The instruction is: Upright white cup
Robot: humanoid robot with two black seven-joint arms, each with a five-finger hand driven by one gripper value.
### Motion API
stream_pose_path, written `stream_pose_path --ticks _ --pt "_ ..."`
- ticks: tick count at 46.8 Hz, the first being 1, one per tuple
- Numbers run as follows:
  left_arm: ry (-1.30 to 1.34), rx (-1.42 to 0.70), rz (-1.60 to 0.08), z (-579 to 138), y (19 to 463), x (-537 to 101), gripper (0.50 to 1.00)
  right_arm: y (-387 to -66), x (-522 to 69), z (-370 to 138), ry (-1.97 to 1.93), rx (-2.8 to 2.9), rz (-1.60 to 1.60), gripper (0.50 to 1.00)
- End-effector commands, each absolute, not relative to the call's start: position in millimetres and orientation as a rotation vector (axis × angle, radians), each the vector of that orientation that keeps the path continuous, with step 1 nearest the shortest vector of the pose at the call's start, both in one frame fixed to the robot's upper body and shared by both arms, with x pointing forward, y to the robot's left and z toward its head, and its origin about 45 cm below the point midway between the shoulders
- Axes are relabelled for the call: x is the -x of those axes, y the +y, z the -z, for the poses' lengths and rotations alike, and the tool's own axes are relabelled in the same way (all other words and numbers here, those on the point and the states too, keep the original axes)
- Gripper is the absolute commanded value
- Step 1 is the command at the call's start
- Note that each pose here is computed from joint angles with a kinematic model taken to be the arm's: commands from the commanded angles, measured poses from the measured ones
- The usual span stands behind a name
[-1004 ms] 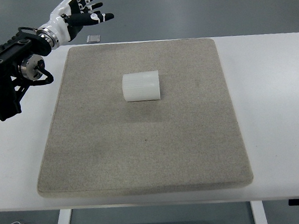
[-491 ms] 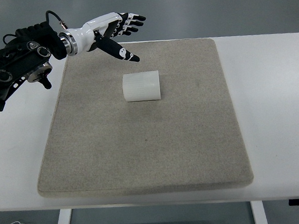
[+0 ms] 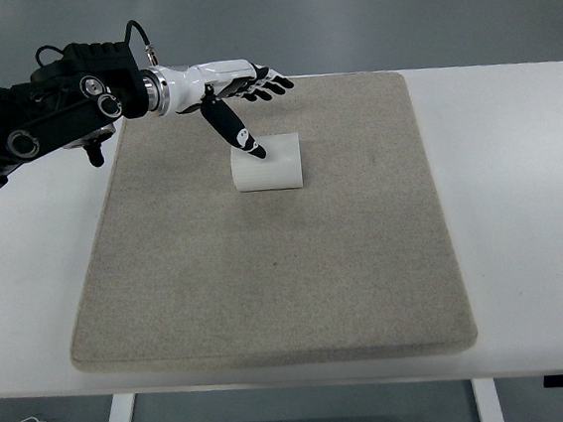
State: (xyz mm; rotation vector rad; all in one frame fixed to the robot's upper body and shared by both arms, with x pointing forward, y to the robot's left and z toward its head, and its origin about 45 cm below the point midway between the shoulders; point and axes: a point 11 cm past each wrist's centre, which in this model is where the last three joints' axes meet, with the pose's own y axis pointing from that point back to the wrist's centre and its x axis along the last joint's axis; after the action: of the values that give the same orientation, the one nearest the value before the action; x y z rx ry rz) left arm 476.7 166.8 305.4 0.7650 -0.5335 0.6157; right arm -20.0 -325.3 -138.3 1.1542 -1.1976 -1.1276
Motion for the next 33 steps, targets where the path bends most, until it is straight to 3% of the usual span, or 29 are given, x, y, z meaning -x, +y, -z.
stream_pose_path --ticks 1,33 --pt "-0.551 -0.804 -0.598 -301.4 164.0 -476.2 1.000 -325.3 20.1 138.3 -1.198 -1.154 1.128 0.952" --pt "-0.651 -0.939 -0.516 -269.9 128.5 -483.1 1.000 -325.3 20.1 138.3 -1.198 -1.154 1.128 0.952"
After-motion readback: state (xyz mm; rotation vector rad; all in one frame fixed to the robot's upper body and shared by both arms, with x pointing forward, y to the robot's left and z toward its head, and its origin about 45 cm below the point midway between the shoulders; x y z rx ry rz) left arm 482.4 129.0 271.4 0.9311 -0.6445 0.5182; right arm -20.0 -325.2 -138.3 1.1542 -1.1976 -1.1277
